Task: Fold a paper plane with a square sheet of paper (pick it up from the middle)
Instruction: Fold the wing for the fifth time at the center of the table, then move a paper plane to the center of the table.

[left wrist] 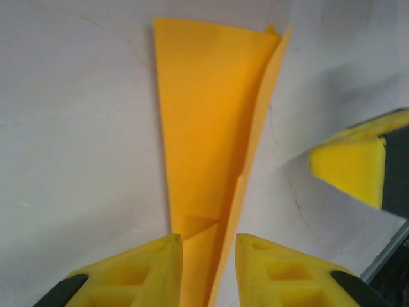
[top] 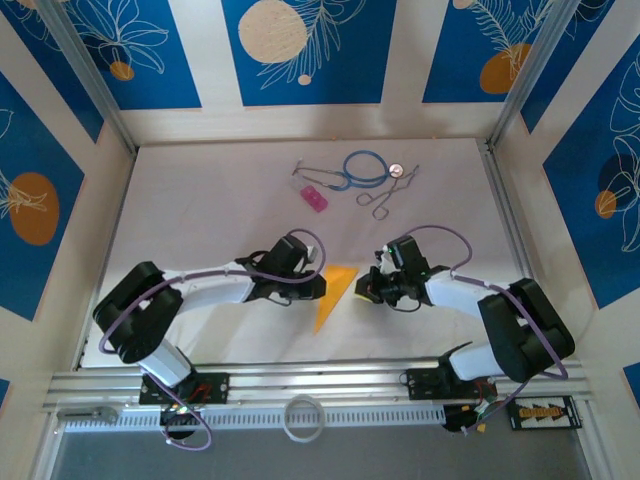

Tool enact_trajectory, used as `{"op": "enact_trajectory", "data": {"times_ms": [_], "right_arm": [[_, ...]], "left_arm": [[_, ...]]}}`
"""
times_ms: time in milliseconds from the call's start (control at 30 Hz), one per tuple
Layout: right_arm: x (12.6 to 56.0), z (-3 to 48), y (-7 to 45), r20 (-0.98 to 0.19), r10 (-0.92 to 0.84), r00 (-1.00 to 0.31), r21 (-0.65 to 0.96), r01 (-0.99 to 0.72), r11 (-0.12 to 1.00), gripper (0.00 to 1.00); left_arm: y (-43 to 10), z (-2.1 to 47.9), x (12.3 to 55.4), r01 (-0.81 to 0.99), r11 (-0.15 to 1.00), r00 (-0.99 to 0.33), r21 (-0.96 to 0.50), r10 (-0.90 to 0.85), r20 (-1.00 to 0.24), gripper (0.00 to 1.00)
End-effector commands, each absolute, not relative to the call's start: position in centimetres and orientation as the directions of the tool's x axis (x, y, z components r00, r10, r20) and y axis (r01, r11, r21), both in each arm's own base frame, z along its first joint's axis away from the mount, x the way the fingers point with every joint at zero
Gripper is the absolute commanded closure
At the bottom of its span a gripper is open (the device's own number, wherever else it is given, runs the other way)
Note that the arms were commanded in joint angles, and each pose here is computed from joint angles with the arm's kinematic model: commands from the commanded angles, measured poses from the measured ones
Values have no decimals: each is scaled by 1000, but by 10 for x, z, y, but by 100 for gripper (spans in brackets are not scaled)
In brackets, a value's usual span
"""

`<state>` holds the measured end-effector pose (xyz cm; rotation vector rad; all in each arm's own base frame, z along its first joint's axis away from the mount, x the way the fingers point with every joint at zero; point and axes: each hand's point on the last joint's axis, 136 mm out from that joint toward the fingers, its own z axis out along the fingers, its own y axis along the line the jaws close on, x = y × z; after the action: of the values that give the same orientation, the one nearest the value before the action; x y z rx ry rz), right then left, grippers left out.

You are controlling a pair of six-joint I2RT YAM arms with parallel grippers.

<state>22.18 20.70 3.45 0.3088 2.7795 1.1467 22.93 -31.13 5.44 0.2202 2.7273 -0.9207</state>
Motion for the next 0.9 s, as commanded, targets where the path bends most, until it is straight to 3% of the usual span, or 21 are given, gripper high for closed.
{"op": "enact_trajectory", "data": {"times_ms": [0, 667, 867], "right_arm": [[221, 37, 210, -37, 248, -968, 715, 148, 684, 92], [212, 31, 221, -11, 216, -976, 732, 139, 666, 91], [210, 28, 228, -1, 194, -981, 736, 131, 664, 94]], "left_arm": [[-307, 43, 224, 227, 794, -965, -564, 104, -242, 72], [-327, 29, 212, 243, 734, -970, -634, 186, -157, 71], [-334, 35, 214, 253, 707, -967, -661, 188, -169, 75]]}}
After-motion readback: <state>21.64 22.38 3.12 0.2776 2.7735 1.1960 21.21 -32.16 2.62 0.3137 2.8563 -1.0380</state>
